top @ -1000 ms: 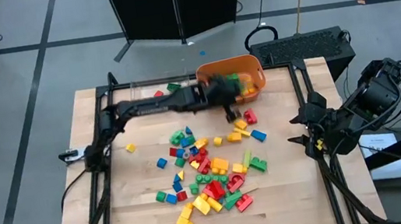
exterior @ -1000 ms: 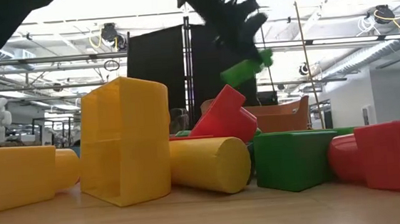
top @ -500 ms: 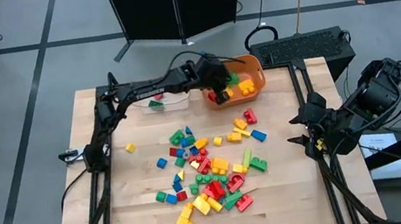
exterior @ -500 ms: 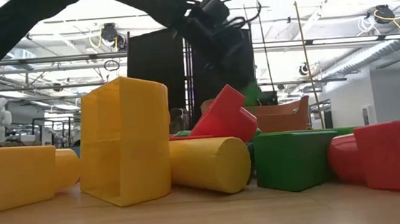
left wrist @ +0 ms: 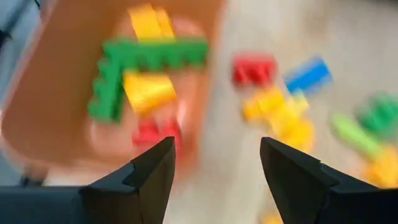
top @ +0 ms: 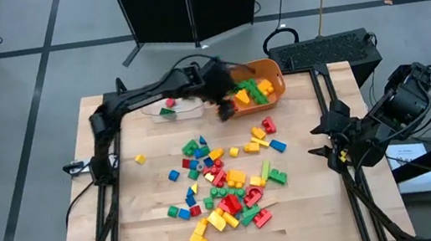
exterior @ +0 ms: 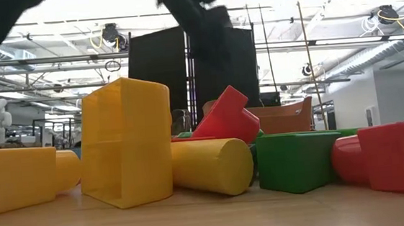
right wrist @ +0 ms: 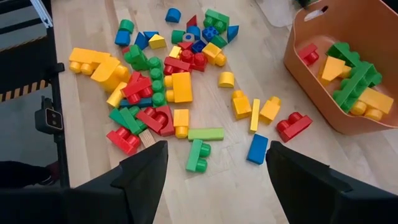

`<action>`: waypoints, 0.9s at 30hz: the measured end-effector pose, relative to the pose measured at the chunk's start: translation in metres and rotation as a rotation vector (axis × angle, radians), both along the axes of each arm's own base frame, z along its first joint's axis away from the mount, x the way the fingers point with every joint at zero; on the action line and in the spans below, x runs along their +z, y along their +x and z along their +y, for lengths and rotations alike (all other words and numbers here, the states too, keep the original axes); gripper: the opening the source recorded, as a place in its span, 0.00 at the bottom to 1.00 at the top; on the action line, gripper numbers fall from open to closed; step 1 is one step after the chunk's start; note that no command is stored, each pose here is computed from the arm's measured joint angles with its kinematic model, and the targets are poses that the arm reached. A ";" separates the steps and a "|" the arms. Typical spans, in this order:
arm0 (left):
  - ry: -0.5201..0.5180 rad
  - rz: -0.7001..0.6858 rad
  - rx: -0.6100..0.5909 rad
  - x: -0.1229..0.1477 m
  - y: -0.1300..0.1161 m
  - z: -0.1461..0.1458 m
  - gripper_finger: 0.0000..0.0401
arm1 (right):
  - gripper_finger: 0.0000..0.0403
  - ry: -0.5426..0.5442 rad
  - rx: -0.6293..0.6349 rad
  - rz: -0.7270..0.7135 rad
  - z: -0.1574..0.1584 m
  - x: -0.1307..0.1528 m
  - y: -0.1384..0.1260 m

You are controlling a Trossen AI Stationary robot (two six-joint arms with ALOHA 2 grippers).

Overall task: Sort blocks by size
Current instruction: Put the big green game piece into the orange bin

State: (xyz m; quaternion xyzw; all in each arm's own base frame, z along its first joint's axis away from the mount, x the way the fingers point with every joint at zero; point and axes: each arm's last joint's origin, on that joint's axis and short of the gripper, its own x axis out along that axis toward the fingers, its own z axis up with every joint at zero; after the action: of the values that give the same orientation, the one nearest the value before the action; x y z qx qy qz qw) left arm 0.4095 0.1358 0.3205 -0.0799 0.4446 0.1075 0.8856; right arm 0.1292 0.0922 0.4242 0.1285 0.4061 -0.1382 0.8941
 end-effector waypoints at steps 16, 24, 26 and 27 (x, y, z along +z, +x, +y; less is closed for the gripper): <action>-0.014 0.139 0.391 -0.021 -0.144 -0.076 0.58 | 0.66 0.005 -0.023 -0.002 0.004 -0.002 0.005; -0.021 0.177 0.401 -0.088 -0.140 -0.088 0.58 | 0.66 -0.003 -0.042 -0.020 0.005 -0.002 0.007; -0.021 0.202 0.401 -0.102 -0.138 -0.089 0.58 | 0.66 0.003 -0.050 -0.022 0.005 -0.002 0.007; -0.026 0.208 0.414 -0.107 -0.136 -0.088 0.58 | 0.66 0.005 -0.052 -0.022 0.005 -0.002 0.007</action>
State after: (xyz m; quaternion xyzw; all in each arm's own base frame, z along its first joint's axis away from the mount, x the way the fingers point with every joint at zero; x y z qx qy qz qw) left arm 0.2731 0.0481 0.2136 -0.1693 0.5090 0.2888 0.7930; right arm 0.1360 0.0971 0.4222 0.1427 0.3930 -0.1587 0.8944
